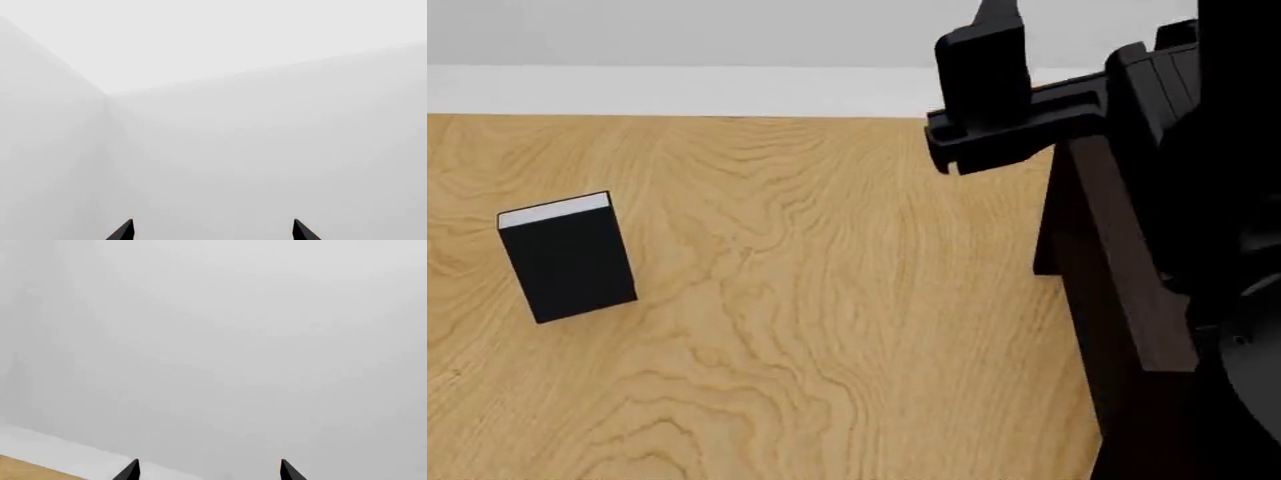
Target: Pick up the book on the right and place it on the cabinet shelf.
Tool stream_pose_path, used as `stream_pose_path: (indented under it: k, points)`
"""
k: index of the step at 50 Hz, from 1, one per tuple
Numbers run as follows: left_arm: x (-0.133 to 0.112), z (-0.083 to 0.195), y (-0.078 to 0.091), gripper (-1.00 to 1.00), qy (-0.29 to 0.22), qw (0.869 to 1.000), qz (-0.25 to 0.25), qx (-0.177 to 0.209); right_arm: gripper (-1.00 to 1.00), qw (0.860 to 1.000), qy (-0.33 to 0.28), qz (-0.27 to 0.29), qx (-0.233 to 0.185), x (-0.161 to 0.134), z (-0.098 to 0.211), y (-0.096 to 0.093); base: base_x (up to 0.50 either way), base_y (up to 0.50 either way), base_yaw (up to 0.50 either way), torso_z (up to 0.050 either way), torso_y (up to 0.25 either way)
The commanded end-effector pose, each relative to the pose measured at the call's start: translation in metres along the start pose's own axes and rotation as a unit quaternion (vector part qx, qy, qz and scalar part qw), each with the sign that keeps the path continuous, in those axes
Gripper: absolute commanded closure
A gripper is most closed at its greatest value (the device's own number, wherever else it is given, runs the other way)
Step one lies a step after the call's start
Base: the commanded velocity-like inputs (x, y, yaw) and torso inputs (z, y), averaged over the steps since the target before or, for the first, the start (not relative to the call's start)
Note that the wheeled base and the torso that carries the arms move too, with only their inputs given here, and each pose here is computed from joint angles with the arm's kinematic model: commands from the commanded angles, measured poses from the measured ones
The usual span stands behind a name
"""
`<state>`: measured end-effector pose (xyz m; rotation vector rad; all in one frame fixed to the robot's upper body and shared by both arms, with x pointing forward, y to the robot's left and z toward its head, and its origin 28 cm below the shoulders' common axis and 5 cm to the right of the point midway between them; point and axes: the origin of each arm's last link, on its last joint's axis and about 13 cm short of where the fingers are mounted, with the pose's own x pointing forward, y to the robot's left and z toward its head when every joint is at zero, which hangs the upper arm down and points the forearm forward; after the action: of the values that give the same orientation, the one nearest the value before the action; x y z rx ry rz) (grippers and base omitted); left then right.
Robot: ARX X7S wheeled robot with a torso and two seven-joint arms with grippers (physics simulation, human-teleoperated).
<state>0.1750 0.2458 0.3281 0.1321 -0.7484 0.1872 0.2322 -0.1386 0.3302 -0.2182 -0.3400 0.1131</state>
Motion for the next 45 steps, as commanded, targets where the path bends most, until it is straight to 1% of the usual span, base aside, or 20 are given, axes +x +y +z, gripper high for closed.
stream_pose_path:
  k: [1,3,4,5,6,7,8,9,11,12,14,16,17,18,19,20,22,26,34,45]
  points:
    - [-0.003,0.011,0.006,-1.00,-0.018,1.000,0.010,0.001,-1.00,0.992,0.104,0.067,-0.015,0.002,0.051,-0.022,0.00,0.00,0.00,0.000,0.000]
    - [-0.003,0.011,0.007,-1.00,-0.019,1.000,0.011,0.001,-1.00,0.984,0.154,0.087,0.020,0.008,0.057,-0.021,0.00,0.00,0.00,0.000,0.000]
    - [-0.003,0.011,0.007,-1.00,-0.019,1.000,0.012,0.000,-1.00,0.983,0.160,0.091,-0.001,0.010,0.059,-0.019,0.00,0.00,0.00,0.000,0.000]
    - [-0.003,0.011,0.007,-1.00,-0.019,1.000,0.013,-0.001,-1.00,0.976,0.196,0.092,0.011,0.012,0.060,-0.021,0.00,0.00,0.00,0.000,0.000]
    - [-0.003,0.011,0.008,-1.00,-0.019,1.000,0.013,-0.001,-1.00,0.974,0.206,0.090,0.016,0.014,0.062,-0.021,0.00,0.00,0.00,0.000,0.000]
    - [-0.003,0.010,0.008,-1.00,-0.019,1.000,0.013,-0.001,-1.00,0.972,0.211,0.100,0.003,0.013,0.063,-0.022,0.00,0.00,0.00,0.000,0.000]
    - [-0.003,0.010,0.008,-1.00,-0.019,1.000,0.014,-0.001,-1.00,0.966,0.231,0.109,0.037,0.015,0.065,-0.022,0.00,0.00,0.00,0.000,0.000]
    - [-0.003,0.010,0.008,-1.00,-0.019,1.000,0.014,-0.001,-1.00,0.963,0.245,0.114,0.018,0.015,0.067,-0.023,0.00,0.00,0.00,0.000,0.000]
    - [-0.003,0.010,0.008,-1.00,-0.019,1.000,0.015,-0.002,-1.00,0.954,0.276,0.117,0.014,0.019,0.066,-0.022,0.00,0.00,0.00,0.000,0.000]
    - [-0.003,0.009,0.008,-1.00,-0.019,1.000,0.015,-0.002,-1.00,0.948,0.295,0.115,-0.003,0.020,0.065,-0.022,0.00,0.00,0.00,0.000,0.000]
    - [-0.003,0.009,0.008,-1.00,-0.019,1.000,0.015,-0.002,-1.00,0.938,0.325,0.120,0.014,0.020,0.065,-0.022,0.00,0.00,0.00,0.000,0.000]
    - [-0.002,0.009,0.008,-1.00,-0.020,1.000,0.014,-0.002,-1.00,0.924,0.360,0.129,0.012,0.020,0.065,-0.023,0.00,0.00,0.00,0.000,0.000]
    - [-0.002,0.009,0.008,-1.00,-0.020,1.000,0.014,-0.002,-1.00,0.912,0.391,0.122,0.004,0.020,0.063,-0.025,0.00,0.00,0.00,0.000,0.000]
    - [-0.002,0.010,0.008,-1.00,-0.021,1.000,0.014,-0.002,-1.00,0.912,0.390,0.127,-0.003,0.019,0.063,-0.025,0.00,0.00,0.00,0.000,0.000]
    - [-0.002,0.010,0.008,-1.00,-0.022,1.000,0.014,-0.002,-1.00,0.898,0.423,0.119,0.023,0.018,0.061,-0.026,0.00,0.00,0.00,0.000,0.000]
    - [-0.003,0.010,0.008,-1.00,-0.022,1.000,0.015,-0.001,-1.00,0.901,0.415,0.124,0.006,0.017,0.060,-0.027,0.00,0.00,0.00,0.000,0.000]
    - [-0.003,0.010,0.009,-1.00,-0.021,1.000,0.016,0.000,-1.00,0.891,0.436,0.124,0.015,0.015,0.057,-0.028,0.00,0.00,0.00,0.000,0.000]
    - [-0.003,0.008,0.009,-1.00,-0.019,1.000,0.016,0.000,-1.00,0.875,0.466,0.130,-0.005,0.011,0.046,-0.029,0.00,0.00,0.00,0.000,0.000]
    - [-0.004,0.006,0.008,-1.00,-0.017,1.000,0.016,0.000,-1.00,0.861,0.489,0.136,-0.016,0.005,0.033,-0.035,0.00,0.00,0.00,0.000,0.000]
    - [-0.004,0.002,0.008,-1.00,-0.010,1.000,0.014,0.001,-1.00,0.838,0.530,0.131,0.001,0.000,0.006,-0.033,0.00,0.00,0.00,0.000,0.000]
